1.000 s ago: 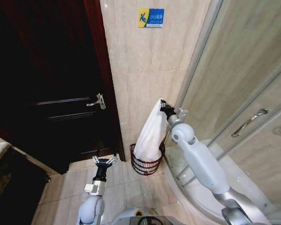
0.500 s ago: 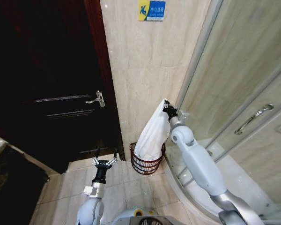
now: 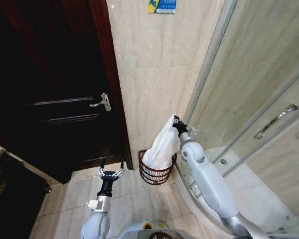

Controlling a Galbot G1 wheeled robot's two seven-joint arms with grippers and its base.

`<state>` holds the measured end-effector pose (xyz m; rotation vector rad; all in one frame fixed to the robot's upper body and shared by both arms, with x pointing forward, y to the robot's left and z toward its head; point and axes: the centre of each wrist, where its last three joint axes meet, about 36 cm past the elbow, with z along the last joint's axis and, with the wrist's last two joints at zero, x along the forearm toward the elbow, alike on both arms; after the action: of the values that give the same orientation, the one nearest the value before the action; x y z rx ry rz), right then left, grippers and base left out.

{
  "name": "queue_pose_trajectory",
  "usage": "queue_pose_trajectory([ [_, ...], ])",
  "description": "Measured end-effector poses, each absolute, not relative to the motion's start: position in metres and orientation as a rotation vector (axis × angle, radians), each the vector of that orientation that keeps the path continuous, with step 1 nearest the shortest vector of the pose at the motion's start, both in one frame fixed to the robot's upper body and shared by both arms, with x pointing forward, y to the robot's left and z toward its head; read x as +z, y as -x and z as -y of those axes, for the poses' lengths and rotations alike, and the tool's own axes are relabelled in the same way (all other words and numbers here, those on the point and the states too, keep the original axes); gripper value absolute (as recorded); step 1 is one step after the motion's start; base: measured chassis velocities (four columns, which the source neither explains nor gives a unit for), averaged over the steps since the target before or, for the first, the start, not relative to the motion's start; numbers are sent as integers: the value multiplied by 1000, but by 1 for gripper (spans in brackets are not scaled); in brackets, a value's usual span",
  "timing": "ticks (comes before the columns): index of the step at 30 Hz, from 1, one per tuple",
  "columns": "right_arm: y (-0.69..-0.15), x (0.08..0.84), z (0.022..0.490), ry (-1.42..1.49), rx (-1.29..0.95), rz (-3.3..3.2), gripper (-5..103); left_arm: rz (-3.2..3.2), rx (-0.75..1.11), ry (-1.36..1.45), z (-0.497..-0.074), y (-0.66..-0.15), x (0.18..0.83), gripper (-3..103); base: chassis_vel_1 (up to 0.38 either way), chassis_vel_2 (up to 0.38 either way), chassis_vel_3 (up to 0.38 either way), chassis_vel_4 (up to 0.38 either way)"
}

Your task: Discard the used towel into the hamper.

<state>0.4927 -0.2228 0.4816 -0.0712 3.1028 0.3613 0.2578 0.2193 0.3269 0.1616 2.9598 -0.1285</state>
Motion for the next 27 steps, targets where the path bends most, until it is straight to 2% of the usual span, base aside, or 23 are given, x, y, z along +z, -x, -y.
queue_pose_trajectory([
  [14,-487,464,244,8,338,-3120,0,-2953,-132,-170,-216,-257,328,100,0,0,0,0],
  [20,-482,483,260,-93,271,-3107,0,-2950,-127,-169,-219,-258,328,100,0,0,0,0],
  [27,-483,468,264,37,275,-3125,0,-2952,-141,-164,-220,-260,323,100,0,0,0,0],
])
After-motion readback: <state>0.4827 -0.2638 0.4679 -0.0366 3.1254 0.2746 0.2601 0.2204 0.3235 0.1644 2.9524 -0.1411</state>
